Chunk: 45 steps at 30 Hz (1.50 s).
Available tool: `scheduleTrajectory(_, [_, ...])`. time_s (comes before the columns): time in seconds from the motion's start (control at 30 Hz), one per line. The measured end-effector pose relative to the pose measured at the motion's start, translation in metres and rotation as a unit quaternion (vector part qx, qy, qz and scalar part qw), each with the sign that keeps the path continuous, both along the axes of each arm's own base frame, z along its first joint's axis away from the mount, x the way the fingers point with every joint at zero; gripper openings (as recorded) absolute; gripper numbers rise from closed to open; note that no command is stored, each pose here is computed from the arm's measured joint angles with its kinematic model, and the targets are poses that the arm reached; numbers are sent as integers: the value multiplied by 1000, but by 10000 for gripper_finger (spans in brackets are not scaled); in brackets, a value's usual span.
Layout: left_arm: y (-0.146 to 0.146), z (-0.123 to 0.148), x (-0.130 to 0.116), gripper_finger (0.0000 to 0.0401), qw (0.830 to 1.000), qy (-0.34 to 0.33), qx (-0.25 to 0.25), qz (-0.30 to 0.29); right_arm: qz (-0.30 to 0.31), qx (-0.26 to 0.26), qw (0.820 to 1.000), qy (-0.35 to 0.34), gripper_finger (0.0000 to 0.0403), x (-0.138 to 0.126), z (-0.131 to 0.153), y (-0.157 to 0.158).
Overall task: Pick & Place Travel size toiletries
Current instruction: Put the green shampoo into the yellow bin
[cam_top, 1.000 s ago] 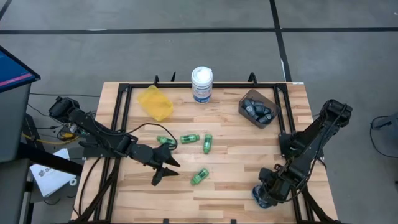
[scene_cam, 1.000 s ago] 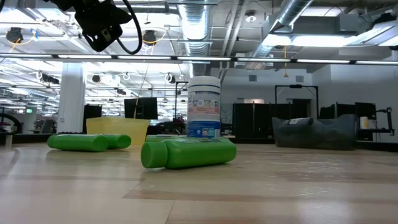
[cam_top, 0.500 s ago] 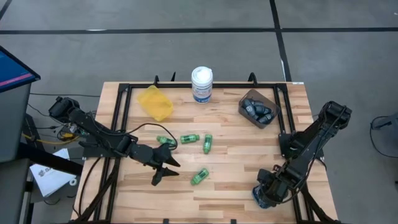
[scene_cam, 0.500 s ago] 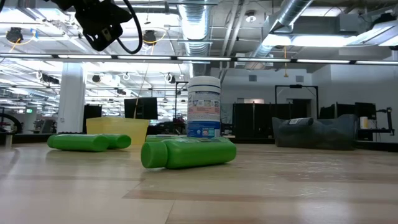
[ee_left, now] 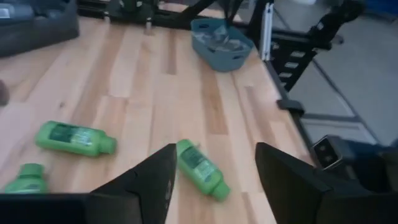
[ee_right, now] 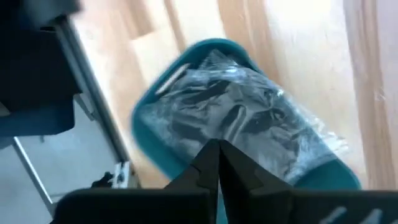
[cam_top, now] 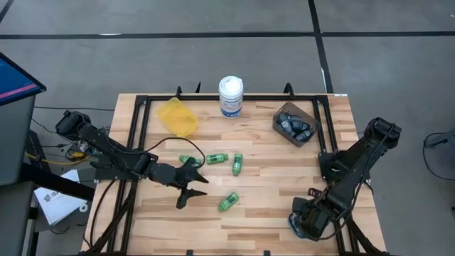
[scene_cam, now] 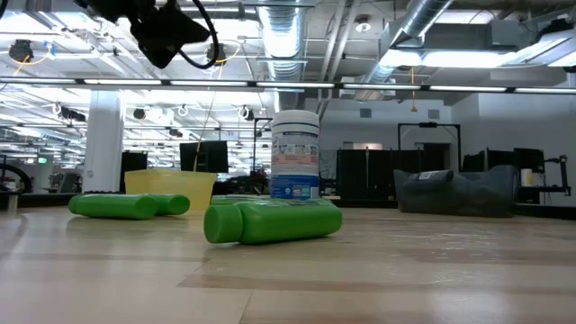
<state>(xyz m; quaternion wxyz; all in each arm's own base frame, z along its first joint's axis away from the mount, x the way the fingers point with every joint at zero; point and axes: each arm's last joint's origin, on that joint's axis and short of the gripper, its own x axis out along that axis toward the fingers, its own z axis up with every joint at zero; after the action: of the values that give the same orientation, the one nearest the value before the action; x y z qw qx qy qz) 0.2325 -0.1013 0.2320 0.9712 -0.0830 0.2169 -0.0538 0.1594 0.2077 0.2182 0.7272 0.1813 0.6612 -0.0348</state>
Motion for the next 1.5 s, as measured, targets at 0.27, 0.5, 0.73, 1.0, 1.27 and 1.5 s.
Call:
scheduleTrajectory(0.27, [25,-19,-3,278,992,109,30,57,17,-55,997,-52,0,5,38,0])
scheduleTrajectory(0.5, [42,-47,-18,291,973,204,53,92,50,-168,969,-172,1,15,45,-8])
scheduleTrajectory(0.73, [51,-73,-34,290,957,261,50,117,85,-228,944,-220,1,37,48,-21])
scheduleTrajectory(1.0, [54,-89,-46,289,948,296,45,112,174,-250,911,-279,1,73,53,-36])
scheduleTrajectory(1.27, [56,-102,-56,289,940,320,47,106,195,-239,913,-267,1,92,53,-59])
scheduleTrajectory(1.5, [58,-112,-65,242,934,335,30,123,186,-250,912,-265,1,101,51,-73])
